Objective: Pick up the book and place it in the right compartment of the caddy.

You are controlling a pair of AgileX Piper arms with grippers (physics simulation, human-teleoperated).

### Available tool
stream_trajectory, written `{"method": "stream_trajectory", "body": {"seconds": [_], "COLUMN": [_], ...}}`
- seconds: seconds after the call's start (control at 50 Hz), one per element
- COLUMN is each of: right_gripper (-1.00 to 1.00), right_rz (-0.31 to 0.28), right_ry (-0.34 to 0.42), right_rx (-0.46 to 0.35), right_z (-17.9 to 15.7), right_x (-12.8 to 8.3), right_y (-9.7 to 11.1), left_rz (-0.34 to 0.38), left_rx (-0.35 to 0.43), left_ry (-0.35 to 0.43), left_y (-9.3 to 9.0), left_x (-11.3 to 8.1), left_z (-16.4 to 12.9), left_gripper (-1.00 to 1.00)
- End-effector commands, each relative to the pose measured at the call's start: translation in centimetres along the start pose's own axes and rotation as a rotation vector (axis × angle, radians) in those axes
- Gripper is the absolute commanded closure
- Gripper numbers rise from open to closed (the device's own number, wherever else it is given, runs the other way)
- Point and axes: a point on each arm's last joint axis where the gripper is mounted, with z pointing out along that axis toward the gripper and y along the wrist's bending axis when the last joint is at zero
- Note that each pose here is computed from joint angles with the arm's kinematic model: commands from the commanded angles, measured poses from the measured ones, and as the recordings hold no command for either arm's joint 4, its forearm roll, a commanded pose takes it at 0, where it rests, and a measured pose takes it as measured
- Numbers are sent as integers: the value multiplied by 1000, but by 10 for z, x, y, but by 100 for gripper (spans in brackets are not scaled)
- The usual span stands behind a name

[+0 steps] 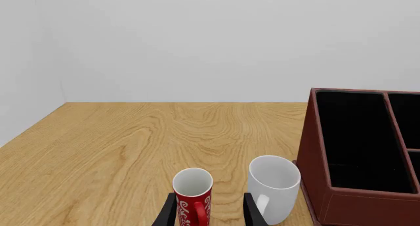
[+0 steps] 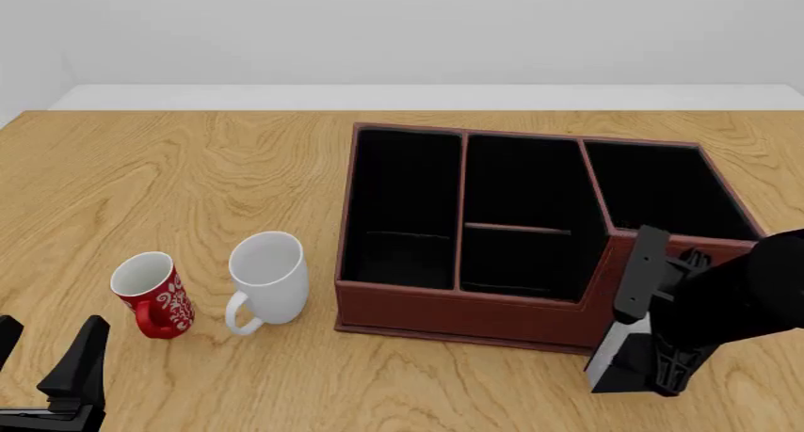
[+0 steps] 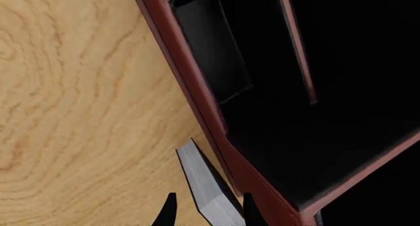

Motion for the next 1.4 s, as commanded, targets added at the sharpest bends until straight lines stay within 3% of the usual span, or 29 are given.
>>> {"method": "stream_trajectory", "body": {"seconds": [0.02, 0.22, 0.24, 0.56, 0.96, 1.4], "right_gripper": [-100, -100, 100, 100, 100, 100], "right_rz": [8, 4, 5, -14, -73, -85], "right_ry": [14, 21, 15, -10, -48, -74], "right_rx": [-2, 1, 1, 9, -19, -15], "right_z": [4, 7, 5, -8, -35, -63], "right_x": [5, 8, 6, -3, -15, -19], "right_y": [-2, -4, -3, -3, 16, 19], "left_rz": [0, 0, 0, 0, 0, 0], "left_rx": [0, 0, 0, 0, 0, 0], "left_ry": [0, 0, 0, 0, 0, 0], "left_y": [0, 0, 0, 0, 0, 0], "left_x": [0, 0, 0, 0, 0, 0], "left_z": [0, 0, 0, 0, 0, 0], "left_gripper": [-100, -100, -100, -100, -100, -100]}}
